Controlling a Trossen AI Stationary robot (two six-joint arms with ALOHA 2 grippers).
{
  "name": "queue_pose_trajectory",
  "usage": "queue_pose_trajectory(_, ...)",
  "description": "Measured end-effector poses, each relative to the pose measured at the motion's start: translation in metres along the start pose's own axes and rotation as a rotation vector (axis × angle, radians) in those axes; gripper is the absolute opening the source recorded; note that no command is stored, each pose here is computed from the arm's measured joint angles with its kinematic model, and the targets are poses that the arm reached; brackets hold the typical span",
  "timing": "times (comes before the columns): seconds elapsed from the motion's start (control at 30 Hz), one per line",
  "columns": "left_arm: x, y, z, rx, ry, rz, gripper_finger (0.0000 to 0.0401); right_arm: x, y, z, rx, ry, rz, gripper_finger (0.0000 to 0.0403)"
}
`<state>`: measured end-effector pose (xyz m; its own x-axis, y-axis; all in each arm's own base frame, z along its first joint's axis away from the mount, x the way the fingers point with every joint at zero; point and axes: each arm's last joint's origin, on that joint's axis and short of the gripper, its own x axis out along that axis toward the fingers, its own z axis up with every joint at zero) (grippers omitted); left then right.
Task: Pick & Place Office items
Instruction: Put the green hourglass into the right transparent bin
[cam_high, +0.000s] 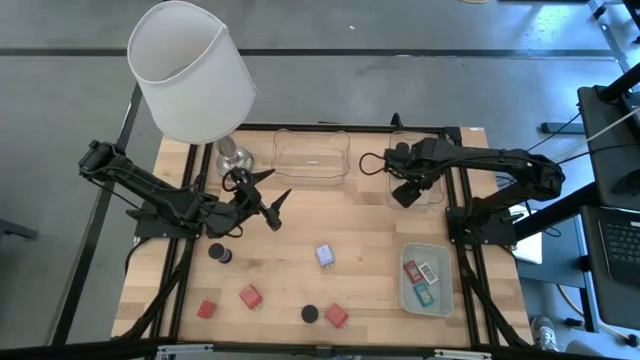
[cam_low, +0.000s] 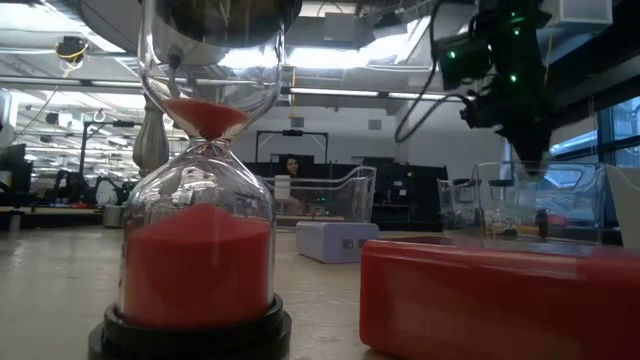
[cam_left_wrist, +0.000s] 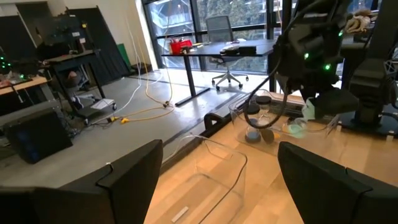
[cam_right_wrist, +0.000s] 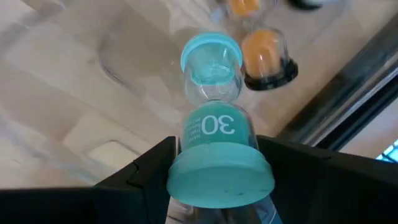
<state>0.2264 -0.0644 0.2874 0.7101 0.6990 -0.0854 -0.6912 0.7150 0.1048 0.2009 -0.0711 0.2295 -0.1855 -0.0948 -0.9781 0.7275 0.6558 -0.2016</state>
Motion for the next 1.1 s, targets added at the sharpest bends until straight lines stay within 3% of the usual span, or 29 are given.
queue_pose_trajectory(0.8, 0.0, 0.0, -0.001, 0.032, 0.006, 0.0, 0.0316, 0.032, -0.024, -0.001, 0.043, 0.123, -0.01, 0.0204)
queue_pose_trajectory(1.1, 0.0, 0.0, -0.002, 0.036, 0.008, 0.0, 0.0316, 0.033, -0.023, 0.003, 0.037, 0.085, 0.006, 0.0247)
